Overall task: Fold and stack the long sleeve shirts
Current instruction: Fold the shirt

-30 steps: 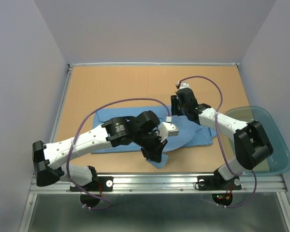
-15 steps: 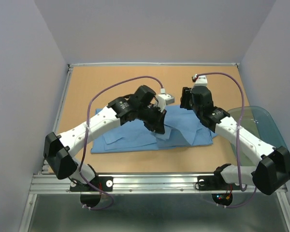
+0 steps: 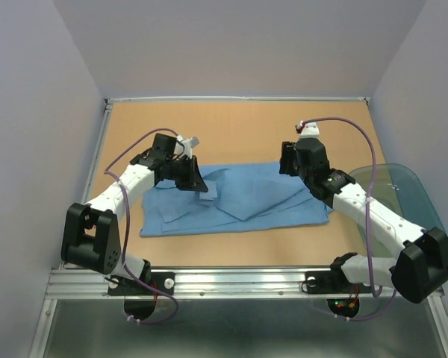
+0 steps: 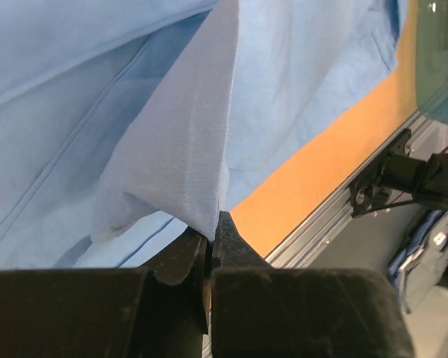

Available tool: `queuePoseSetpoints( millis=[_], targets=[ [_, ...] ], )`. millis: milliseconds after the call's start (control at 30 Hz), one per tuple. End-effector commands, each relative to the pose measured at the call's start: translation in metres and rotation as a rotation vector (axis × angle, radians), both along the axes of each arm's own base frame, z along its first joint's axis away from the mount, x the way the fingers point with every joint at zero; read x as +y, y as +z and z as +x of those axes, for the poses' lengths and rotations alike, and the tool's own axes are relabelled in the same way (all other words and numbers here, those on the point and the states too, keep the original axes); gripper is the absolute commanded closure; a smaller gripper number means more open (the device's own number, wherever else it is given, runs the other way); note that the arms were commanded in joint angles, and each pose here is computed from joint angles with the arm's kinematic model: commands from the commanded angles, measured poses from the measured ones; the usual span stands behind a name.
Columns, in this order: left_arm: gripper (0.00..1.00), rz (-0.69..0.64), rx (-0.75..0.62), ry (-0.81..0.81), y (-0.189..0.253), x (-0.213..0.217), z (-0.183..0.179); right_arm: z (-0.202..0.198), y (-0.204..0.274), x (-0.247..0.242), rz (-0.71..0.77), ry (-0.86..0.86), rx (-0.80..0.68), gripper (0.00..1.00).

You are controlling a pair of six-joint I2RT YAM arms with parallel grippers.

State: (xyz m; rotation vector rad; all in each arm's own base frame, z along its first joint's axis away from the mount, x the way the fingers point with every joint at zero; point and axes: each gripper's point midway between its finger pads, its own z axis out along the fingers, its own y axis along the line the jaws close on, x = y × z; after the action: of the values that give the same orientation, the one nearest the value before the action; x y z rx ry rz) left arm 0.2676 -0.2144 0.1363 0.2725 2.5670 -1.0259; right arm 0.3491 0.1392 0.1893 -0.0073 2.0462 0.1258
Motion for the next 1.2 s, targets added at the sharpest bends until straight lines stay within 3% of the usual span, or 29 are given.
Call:
queuePoseSetpoints(
  millis=[0, 300, 467, 500, 533, 733, 933, 1167],
  targets=[
    [1.00, -0.093, -0.018, 0.059, 0.009, 0.011, 0.002, -0.003, 0.002, -0.001, 0.011, 0.012, -0.009, 0.40],
    [1.00, -0.079, 0.033, 0.207, -0.018, 0.054, 0.013, -0.004, -0.004, 0.010, 0.015, 0.075, 0.015, 0.38],
    [0.96, 0.030, 0.044, 0.251, -0.027, 0.069, 0.025, -0.007, -0.009, 0.016, 0.024, 0.114, 0.035, 0.37],
    [0.92, 0.060, 0.044, 0.254, -0.030, 0.073, 0.028, -0.007, -0.010, 0.017, 0.026, 0.119, 0.038, 0.37],
    [0.80, 0.088, 0.021, 0.268, -0.027, 0.077, 0.036, -0.008, -0.011, 0.019, 0.028, 0.128, 0.041, 0.37],
    [0.38, 0.216, 0.017, 0.297, -0.028, 0.096, 0.046, -0.012, -0.017, 0.022, 0.032, 0.151, 0.059, 0.36],
    [0.19, 0.220, -0.141, 0.426, 0.007, 0.109, 0.067, -0.015, -0.022, 0.022, 0.040, 0.154, 0.071, 0.36],
    [0.17, 0.138, -0.183, 0.507, -0.014, 0.099, 0.057, -0.022, -0.033, 0.020, 0.050, 0.149, 0.097, 0.36]
  ],
)
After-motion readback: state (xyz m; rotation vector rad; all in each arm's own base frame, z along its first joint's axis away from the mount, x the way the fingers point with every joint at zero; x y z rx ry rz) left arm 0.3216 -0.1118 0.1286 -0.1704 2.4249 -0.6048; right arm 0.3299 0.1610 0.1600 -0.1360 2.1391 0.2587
